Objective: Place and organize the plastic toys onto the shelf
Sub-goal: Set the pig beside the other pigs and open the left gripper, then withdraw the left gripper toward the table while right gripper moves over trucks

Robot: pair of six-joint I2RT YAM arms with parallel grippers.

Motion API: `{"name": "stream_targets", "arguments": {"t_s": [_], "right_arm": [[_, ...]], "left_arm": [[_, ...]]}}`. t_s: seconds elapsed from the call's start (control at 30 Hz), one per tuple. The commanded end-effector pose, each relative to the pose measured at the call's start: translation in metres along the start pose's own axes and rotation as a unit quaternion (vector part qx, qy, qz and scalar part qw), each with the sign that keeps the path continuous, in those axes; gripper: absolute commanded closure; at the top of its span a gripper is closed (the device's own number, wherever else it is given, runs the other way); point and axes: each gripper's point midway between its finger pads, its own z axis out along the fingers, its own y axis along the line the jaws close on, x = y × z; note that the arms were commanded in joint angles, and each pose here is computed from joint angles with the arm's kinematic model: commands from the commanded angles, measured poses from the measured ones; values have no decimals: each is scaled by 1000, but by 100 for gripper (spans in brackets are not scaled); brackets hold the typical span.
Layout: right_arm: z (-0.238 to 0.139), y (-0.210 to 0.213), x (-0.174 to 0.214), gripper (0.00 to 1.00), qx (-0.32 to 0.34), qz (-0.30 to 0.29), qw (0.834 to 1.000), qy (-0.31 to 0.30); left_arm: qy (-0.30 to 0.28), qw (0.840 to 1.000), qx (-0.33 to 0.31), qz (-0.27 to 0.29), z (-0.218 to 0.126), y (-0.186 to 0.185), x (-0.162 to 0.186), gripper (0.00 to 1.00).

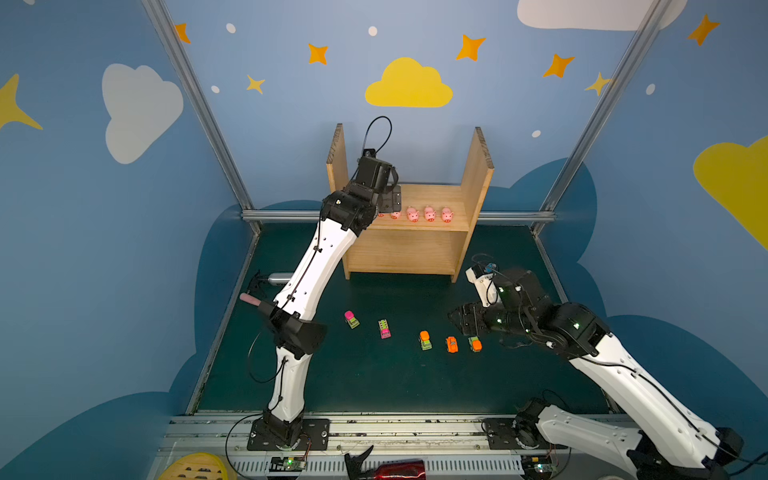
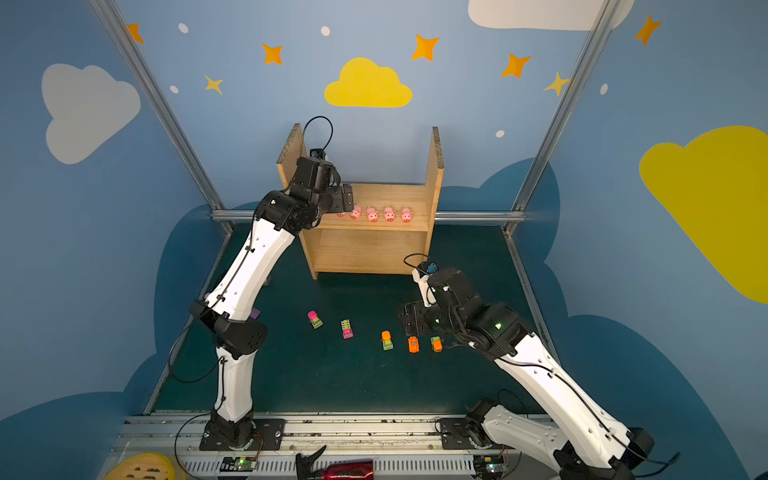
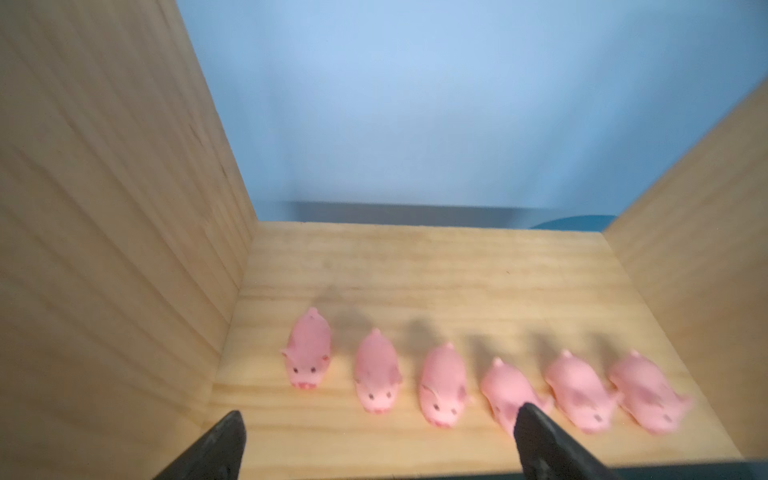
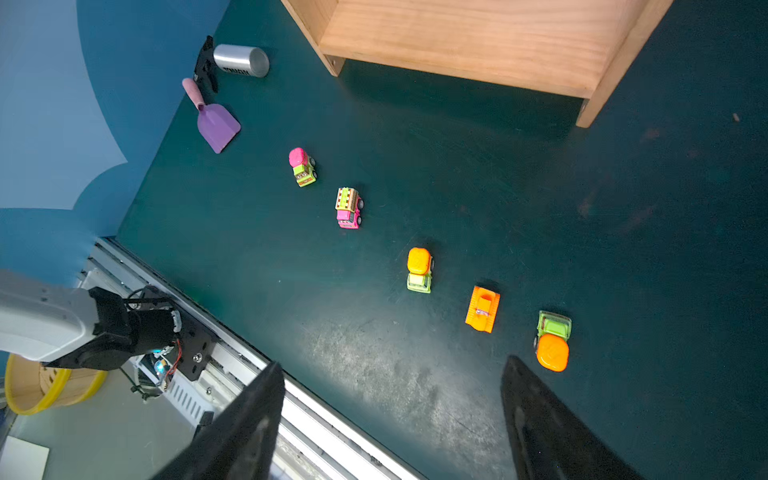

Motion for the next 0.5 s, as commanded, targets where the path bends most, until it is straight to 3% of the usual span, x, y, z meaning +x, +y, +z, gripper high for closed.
{"name": "stream_targets", "arguments": {"t_s": [0.0,0.2,0.3,0.47], "right_arm": [[6,-2,4,20,-4,8,1000,-11],[29,-8,32,19,-7,21,1000,6],[41,-9,47,19,-8,26,1000,13],[63,-8,68,20,-12,21,999,23]], "left_arm": [[-14,1000,13,11,-40,-2,-3,0],[-49,996,78,-15,-94,3,31,0],[-52,994,84,-43,-116,23,66,0],[-4,996,67,-63,-134,55,141,0]]}}
